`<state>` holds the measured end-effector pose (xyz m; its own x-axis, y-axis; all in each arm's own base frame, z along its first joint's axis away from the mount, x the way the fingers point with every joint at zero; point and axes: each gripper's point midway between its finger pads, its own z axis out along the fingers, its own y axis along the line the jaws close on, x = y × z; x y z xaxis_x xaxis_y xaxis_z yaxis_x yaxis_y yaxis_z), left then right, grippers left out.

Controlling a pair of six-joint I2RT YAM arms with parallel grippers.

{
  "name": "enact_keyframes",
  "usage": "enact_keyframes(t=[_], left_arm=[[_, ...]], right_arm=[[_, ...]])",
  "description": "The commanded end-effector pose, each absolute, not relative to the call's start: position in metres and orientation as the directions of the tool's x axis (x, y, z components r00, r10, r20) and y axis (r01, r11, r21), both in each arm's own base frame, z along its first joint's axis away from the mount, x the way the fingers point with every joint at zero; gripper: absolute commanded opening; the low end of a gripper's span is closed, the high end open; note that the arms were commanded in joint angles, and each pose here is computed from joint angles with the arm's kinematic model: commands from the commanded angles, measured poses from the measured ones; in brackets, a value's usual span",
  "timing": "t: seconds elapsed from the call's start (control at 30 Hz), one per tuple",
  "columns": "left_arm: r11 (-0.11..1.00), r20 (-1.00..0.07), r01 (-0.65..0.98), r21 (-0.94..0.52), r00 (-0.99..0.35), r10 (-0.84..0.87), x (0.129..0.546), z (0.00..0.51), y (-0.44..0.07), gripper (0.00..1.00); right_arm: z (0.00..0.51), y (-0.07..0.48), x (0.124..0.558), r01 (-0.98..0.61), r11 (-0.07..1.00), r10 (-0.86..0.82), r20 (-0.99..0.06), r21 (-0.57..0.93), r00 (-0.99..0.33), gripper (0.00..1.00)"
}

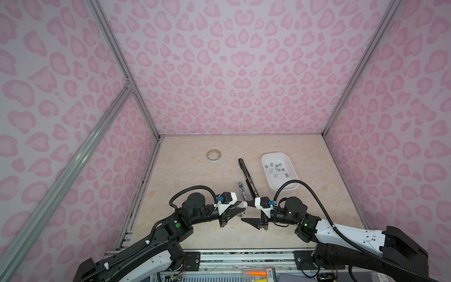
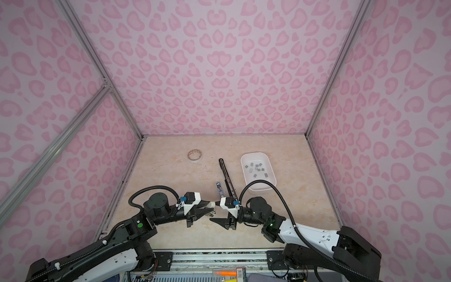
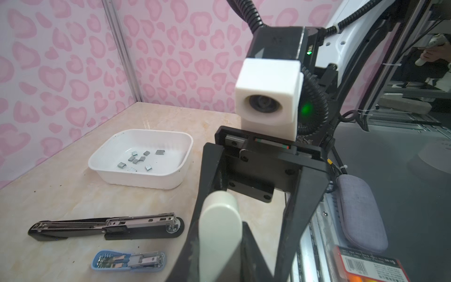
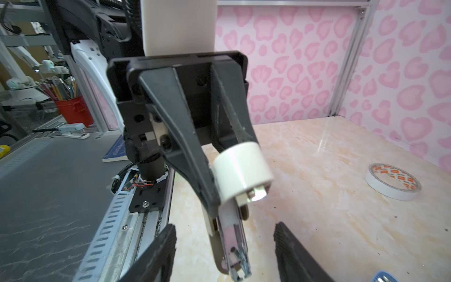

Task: Load the staples into the stapler

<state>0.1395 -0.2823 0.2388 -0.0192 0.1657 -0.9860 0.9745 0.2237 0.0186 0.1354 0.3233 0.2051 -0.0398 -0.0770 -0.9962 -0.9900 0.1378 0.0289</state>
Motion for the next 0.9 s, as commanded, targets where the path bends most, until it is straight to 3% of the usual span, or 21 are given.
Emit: enact_keyframes(t=[0.0, 0.17, 0.37, 0.6, 0.73, 0.87], left_arm=[[0.162, -0.989, 0.986, 0.046, 0.022, 0.148, 0.131, 0.248, -0.286, 0.04], [0.17, -0.989, 0.985, 0.034, 0.008, 0.147, 0.132, 0.246, -0.286, 0.04], [0.171, -0.991, 0.984, 0.042, 0.02, 0.13, 0.129, 0.25, -0.283, 0.04], [0.195, -0.994, 0.98, 0.048, 0.028, 0.108, 0.13, 0.254, -0.279, 0.04], [0.198, -0.994, 0.979, 0.041, 0.02, 0.103, 0.132, 0.251, -0.28, 0.04], [0.203, -0.995, 0.978, 0.041, 0.021, 0.102, 0.132, 0.255, -0.28, 0.04]], right_arm=[[0.213, 0.33, 0.123, -0.999, 0.046, -0.052, -0.998, 0.017, -0.02, 0.61], [0.216, 0.339, 0.116, -0.999, -0.017, -0.042, -0.998, 0.052, -0.051, 0.55], [0.21, 0.345, 0.115, -0.998, -0.025, -0.058, -0.996, 0.066, -0.064, 0.32], [0.211, 0.348, 0.114, -0.997, -0.009, -0.058, -0.996, 0.075, -0.075, 0.3], [0.211, 0.35, 0.107, -0.997, -0.023, -0.047, -0.997, 0.07, -0.069, 0.4], [0.211, 0.353, 0.105, -0.997, -0.021, -0.05, -0.996, 0.074, -0.073, 0.4]])
